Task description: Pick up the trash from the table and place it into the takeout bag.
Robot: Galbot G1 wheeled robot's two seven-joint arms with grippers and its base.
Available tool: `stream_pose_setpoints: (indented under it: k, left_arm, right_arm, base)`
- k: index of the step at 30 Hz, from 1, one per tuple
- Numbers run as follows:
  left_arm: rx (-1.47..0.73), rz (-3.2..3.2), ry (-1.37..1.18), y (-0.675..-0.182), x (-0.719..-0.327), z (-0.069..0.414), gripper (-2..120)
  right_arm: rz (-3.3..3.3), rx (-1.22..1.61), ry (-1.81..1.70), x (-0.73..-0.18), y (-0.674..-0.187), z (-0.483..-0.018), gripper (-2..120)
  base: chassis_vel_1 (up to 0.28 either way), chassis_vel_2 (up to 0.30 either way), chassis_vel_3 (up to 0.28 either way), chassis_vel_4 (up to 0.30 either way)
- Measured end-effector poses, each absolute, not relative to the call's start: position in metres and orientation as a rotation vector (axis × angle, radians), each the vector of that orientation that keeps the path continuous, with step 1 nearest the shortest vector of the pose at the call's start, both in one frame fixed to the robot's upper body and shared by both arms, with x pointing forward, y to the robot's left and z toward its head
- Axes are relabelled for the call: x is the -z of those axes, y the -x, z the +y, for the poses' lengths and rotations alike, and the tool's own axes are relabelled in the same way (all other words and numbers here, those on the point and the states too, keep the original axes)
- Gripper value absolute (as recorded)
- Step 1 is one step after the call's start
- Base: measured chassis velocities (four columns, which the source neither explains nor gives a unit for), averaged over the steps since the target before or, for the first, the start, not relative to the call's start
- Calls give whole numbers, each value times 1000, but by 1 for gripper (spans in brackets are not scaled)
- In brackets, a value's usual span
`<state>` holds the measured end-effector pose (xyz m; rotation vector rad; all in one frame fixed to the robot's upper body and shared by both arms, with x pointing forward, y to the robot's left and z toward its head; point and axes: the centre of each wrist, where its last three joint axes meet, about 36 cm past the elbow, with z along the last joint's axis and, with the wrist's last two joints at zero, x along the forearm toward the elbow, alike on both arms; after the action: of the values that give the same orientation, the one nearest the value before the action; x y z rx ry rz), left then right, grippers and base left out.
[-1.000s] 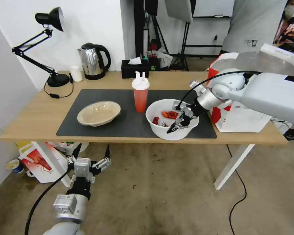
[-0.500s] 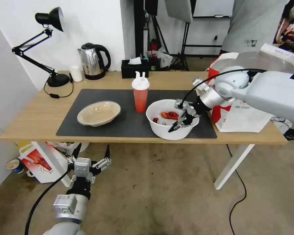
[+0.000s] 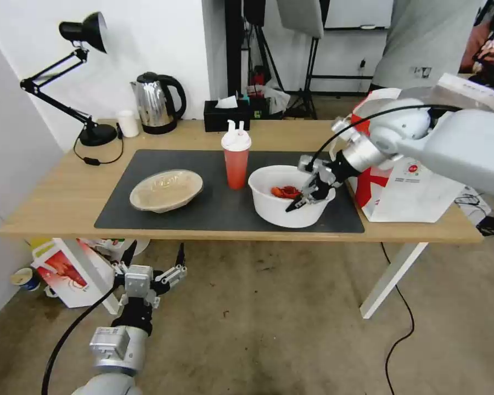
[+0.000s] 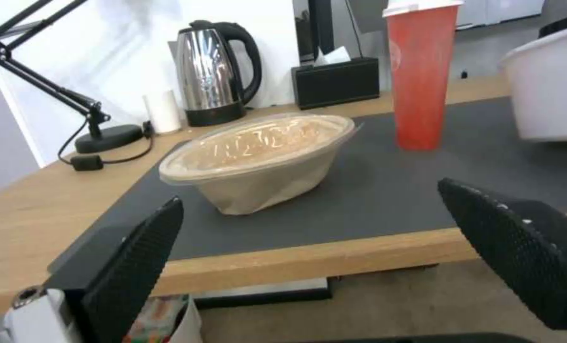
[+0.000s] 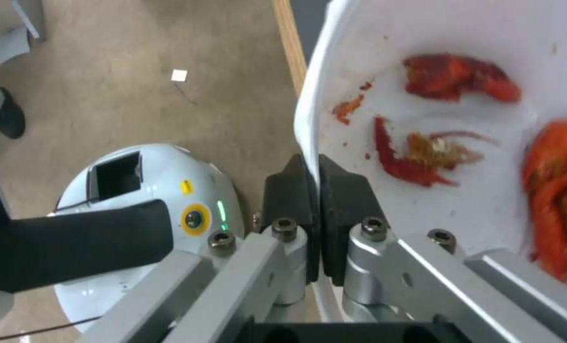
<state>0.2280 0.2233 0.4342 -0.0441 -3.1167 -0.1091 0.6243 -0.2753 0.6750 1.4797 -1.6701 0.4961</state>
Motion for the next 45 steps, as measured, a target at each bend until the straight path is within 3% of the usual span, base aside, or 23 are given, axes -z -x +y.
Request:
stream_pose_setpoints:
  k: [45]
  left_arm:
    - [109,-3117,44,-228,-434,223,100]
  right_arm:
    - [-1886,-726,-1617,-859,-623,-258,0]
  base:
    - [0,0,0,0]
